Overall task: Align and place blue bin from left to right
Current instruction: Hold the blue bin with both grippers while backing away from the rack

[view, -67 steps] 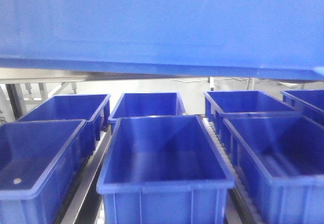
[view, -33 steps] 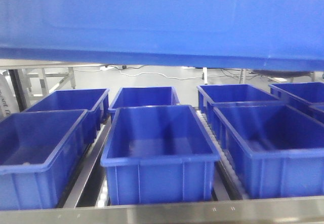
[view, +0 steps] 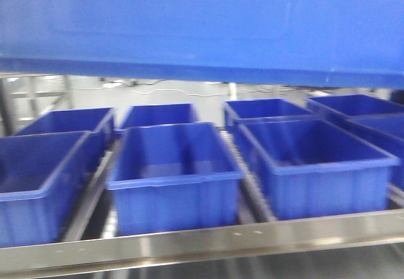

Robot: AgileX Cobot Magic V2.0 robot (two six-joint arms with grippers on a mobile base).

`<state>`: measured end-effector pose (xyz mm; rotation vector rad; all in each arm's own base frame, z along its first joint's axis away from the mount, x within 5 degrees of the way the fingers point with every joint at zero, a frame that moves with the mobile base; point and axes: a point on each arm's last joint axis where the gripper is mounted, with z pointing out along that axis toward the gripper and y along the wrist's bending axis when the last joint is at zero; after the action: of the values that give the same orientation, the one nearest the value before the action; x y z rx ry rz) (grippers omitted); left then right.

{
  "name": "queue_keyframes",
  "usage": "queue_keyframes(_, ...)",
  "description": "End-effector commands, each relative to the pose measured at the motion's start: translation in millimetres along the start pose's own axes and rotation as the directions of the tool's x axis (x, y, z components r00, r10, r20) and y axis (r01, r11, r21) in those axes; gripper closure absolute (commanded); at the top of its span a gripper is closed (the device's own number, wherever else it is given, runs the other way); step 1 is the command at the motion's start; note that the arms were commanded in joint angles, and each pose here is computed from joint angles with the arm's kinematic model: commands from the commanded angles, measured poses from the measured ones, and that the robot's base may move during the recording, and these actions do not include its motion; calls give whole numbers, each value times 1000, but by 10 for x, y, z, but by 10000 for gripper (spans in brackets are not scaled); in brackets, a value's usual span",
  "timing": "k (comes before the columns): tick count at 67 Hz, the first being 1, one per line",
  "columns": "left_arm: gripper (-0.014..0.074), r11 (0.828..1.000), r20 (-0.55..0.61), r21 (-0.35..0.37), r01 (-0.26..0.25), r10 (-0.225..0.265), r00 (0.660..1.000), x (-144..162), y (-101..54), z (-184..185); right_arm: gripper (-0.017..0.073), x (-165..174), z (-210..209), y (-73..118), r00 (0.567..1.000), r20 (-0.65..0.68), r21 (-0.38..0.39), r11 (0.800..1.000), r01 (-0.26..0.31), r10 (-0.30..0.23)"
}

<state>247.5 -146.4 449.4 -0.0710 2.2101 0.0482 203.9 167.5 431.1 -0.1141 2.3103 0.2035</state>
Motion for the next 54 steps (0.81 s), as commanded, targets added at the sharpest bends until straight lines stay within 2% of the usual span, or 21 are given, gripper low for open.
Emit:
queue_keyframes(1,704,996,85,93,8,-16,996,-80,-67,-104,639,-68,-83,67,997,78,-84,996,0,7)
queue_keyframes(54,704,996,85,93,8,-16,996,-80,-67,-104,639,-68,-83,67,997,78,-84,996,0,7)
